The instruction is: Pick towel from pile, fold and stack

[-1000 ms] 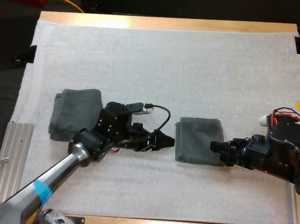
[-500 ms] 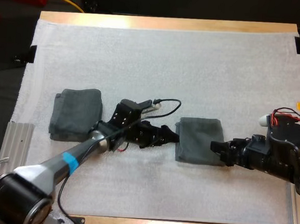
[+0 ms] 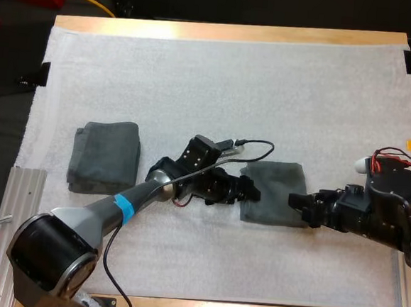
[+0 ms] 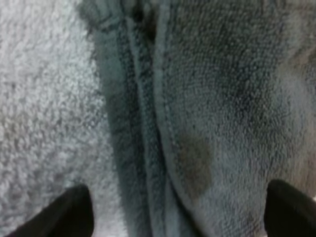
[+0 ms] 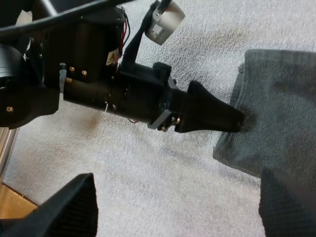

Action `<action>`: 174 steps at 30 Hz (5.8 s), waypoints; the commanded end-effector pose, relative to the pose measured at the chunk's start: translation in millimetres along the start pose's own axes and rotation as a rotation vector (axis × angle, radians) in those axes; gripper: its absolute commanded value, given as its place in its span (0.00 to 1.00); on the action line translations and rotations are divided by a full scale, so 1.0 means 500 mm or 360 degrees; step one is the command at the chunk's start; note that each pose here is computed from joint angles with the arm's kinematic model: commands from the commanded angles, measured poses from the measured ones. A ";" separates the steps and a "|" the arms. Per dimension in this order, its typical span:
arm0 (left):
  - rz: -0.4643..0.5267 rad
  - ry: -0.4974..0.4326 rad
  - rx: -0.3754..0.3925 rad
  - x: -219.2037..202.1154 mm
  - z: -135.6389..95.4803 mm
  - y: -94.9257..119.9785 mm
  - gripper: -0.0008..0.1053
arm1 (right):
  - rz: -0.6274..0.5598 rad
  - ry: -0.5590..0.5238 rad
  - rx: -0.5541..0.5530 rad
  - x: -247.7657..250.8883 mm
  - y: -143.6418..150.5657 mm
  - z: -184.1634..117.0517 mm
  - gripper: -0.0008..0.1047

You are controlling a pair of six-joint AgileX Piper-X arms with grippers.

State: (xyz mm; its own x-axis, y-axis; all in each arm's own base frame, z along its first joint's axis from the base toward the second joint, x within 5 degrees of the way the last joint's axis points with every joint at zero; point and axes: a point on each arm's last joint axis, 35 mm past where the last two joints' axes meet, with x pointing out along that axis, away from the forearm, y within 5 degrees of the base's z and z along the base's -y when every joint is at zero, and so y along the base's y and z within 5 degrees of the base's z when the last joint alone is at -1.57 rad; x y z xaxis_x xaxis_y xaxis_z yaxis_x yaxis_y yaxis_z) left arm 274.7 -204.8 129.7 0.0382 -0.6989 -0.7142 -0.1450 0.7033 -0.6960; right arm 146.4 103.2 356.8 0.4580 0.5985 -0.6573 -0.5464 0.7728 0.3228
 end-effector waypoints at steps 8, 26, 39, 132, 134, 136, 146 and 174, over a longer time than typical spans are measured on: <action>0.0028 0.0049 0.0032 0.033 -0.010 -0.028 0.68 | 0.0017 -0.0005 -0.0003 -0.003 0.002 0.000 0.64; -0.0023 0.0146 0.0048 0.041 -0.003 -0.045 0.01 | 0.0017 -0.0005 -0.0003 -0.003 0.002 0.000 0.64; 0.0185 0.0150 0.0485 -0.094 -0.029 -0.057 0.01 | 0.0017 -0.0005 -0.0014 -0.003 0.002 0.000 0.64; 0.1395 -0.0759 0.0134 -0.519 0.153 0.120 0.66 | 0.0172 -0.0045 -0.0037 -0.004 0.011 0.008 0.64; 0.1302 -0.0819 0.0112 -0.515 0.164 0.119 0.66 | 0.0172 -0.0045 -0.0037 -0.004 0.011 0.008 0.64; 0.1248 -0.0832 0.0074 -0.507 0.173 0.123 0.66 | 0.0172 -0.0045 -0.0037 -0.004 0.011 0.008 0.64; 0.1111 -0.0650 -0.0085 -0.427 0.221 0.189 0.66 | 0.0172 -0.0045 -0.0037 -0.004 0.011 0.008 0.64; 0.1131 -0.0625 0.0040 -0.492 0.155 0.130 0.66 | 0.0172 -0.0045 -0.0037 -0.004 0.011 0.008 0.64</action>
State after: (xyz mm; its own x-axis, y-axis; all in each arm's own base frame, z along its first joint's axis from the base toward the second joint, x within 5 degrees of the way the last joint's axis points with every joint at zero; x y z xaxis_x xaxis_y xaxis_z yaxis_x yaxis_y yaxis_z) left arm 333.2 22.2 252.6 0.2975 -0.0075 -0.9547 -0.2379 0.9679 -0.0817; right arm 146.5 106.7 360.3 0.4176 0.6698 -0.6140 -0.5941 0.7125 0.3733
